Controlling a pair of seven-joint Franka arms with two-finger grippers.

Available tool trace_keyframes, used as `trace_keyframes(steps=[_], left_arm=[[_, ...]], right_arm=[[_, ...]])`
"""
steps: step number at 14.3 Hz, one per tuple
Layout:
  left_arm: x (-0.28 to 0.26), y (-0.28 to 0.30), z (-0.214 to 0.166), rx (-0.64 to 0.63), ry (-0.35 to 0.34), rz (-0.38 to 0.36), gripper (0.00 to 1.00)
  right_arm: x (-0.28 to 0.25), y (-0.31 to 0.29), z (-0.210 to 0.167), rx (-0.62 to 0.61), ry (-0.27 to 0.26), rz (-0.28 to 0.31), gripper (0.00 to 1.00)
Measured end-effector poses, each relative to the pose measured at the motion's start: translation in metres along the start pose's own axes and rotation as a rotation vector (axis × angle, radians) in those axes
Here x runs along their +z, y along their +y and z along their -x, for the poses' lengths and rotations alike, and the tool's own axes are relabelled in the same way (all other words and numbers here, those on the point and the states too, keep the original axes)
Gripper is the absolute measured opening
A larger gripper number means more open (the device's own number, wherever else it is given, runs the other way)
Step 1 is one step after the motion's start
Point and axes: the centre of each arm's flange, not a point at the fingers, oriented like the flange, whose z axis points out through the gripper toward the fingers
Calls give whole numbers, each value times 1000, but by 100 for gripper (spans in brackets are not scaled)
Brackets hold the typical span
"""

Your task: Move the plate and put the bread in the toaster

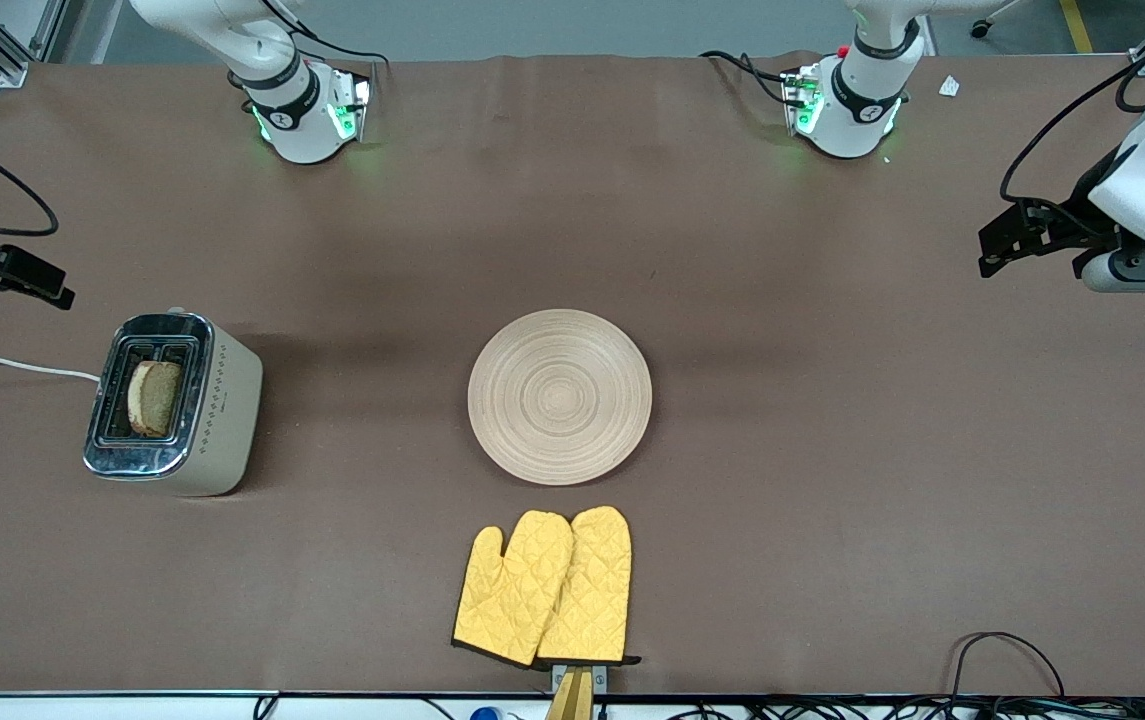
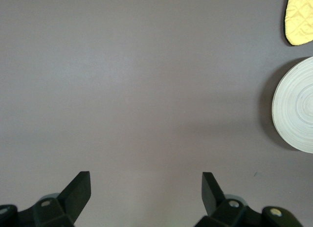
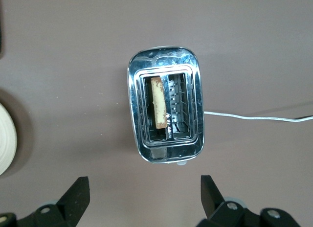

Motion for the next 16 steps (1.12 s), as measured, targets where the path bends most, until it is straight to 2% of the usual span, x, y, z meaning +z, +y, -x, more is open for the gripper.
trace_keyframes(steps=[4,7,11,16], left_arm=[[-7,-1,0,-2,15,1,100],[-9,-2,0,-2,21,-6,100],[-9,-3,0,-2,16,-14,100],[-10,-2,3,0,-3,-16,100]], right_arm=[[-16,-12,12,-24,10,-7,100],[-26,-10,21,-22,-4,-7,100],[-49,-14,25,-13,34,-8,100],[-55,-15,24,-15,55,-9,100]])
